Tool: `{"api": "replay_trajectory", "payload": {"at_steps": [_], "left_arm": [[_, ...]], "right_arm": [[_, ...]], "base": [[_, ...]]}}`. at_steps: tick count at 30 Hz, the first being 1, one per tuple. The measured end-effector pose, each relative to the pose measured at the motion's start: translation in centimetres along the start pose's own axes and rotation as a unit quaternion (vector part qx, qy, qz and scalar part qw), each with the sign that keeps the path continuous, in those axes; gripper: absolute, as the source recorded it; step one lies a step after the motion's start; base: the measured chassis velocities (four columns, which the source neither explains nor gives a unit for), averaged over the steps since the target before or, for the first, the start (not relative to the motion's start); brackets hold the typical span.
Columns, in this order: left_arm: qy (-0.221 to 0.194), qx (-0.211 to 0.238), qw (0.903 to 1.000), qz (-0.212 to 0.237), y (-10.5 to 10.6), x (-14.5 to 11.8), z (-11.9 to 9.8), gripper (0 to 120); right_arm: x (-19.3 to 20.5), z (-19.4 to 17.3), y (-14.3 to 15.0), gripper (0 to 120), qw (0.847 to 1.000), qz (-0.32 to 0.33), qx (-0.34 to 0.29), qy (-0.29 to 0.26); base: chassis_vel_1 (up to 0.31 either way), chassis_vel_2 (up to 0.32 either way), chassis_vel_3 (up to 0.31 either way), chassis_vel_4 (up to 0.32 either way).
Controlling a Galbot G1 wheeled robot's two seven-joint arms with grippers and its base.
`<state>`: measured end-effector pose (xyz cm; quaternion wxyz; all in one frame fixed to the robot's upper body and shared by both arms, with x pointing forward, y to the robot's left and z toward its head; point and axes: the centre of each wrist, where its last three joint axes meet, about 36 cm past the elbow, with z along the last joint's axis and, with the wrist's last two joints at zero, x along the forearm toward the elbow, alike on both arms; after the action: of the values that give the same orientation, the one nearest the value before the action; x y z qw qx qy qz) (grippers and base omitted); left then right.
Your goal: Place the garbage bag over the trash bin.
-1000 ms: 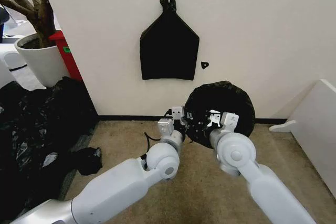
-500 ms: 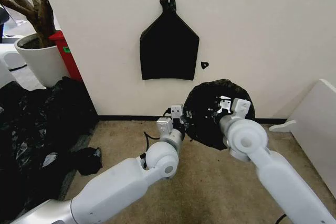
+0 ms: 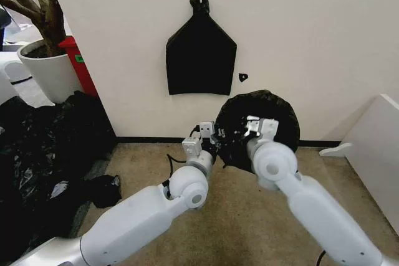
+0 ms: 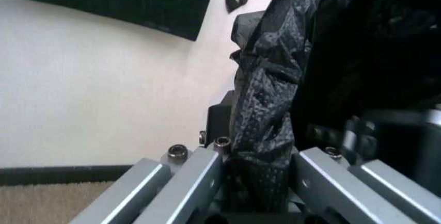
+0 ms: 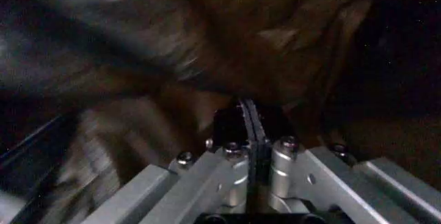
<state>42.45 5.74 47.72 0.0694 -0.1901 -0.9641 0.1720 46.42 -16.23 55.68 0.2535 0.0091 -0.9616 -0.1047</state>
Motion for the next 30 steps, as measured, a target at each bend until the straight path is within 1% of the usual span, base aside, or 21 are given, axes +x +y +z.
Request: {"api": "replay_trajectory", "payload": {"at_steps": [4, 5, 9, 12, 15, 18, 19, 23, 24, 27, 30], "left_arm": [[-0.004, -0.001, 1.0, 0.007, -0.3, 0.3, -0.2, 0], [-0.004, -0.001, 1.0, 0.007, -0.3, 0.3, -0.2, 0], [-0.008, -0.002, 0.9999, 0.012, -0.3, 0.6, -0.4, 0], [-0.008, -0.004, 0.9999, 0.012, -0.2, 0.9, -0.5, 0], [-0.008, -0.005, 0.9999, 0.011, -0.1, 0.9, -0.5, 0], [-0.008, -0.005, 0.9999, 0.01, 0.0, 0.8, -0.4, 0], [-0.008, -0.005, 0.9999, 0.01, 0.0, 0.8, -0.4, 0], [-0.006, -0.002, 0.9999, 0.013, -0.4, 0.6, -0.2, 0], [-0.006, 0.0, 0.9999, 0.016, -0.7, 0.5, -0.1, 0], [-0.005, 0.001, 0.9998, 0.018, -0.9, 0.6, -0.1, 0], [-0.006, 0.0, 0.9998, 0.021, -1.0, 0.8, -0.2, 0]], "right_arm": [[-2.8, 0.3, -0.7, 0, 0.999, 0.037, -0.005, 0.015], [-2.8, 0.3, -0.7, 0, 0.999, 0.037, -0.005, 0.015], [-4.7, 1.1, -2.1, 0, 0.997, 0.073, -0.005, 0.022], [-5.5, 1.6, -3.4, 0, 0.995, 0.093, -0.004, 0.024], [-5.5, 1.8, -3.7, 0, 0.995, 0.097, -0.003, 0.022], [-3.6, 1.4, -2.7, 0, 0.997, 0.073, -0.002, 0.009], [-3.6, 1.4, -2.7, 0, 0.997, 0.073, -0.002, 0.009], [-1.9, 1.4, -1.0, 0, 0.999, 0.039, 0.008, 0.002], [-1.9, 1.3, -0.4, 0, 0.999, 0.032, 0.007, 0.003], [-2.5, 1.1, -0.2, 0, 0.999, 0.035, 0.005, 0.004], [-4.5, 0.8, -0.8, 0, 0.998, 0.055, -0.002, 0.014]], "base": [[0.0, 0.0, 0.0, 0.0], [0.0, 0.0, 0.0, 0.0], [0.0, 0.0, 0.0, 0.0], [0.0, 0.0, 0.0, 0.0], [0.0, 0.0, 0.0, 0.0], [0.0, 0.0, 0.0, 0.0], [0.0, 0.0, 0.0, 0.0], [0.0, 0.0, 0.0, 0.0], [0.0, 0.0, 0.0, 0.0], [0.0, 0.0, 0.0, 0.0], [0.0, 0.0, 0.0, 0.0]]}}
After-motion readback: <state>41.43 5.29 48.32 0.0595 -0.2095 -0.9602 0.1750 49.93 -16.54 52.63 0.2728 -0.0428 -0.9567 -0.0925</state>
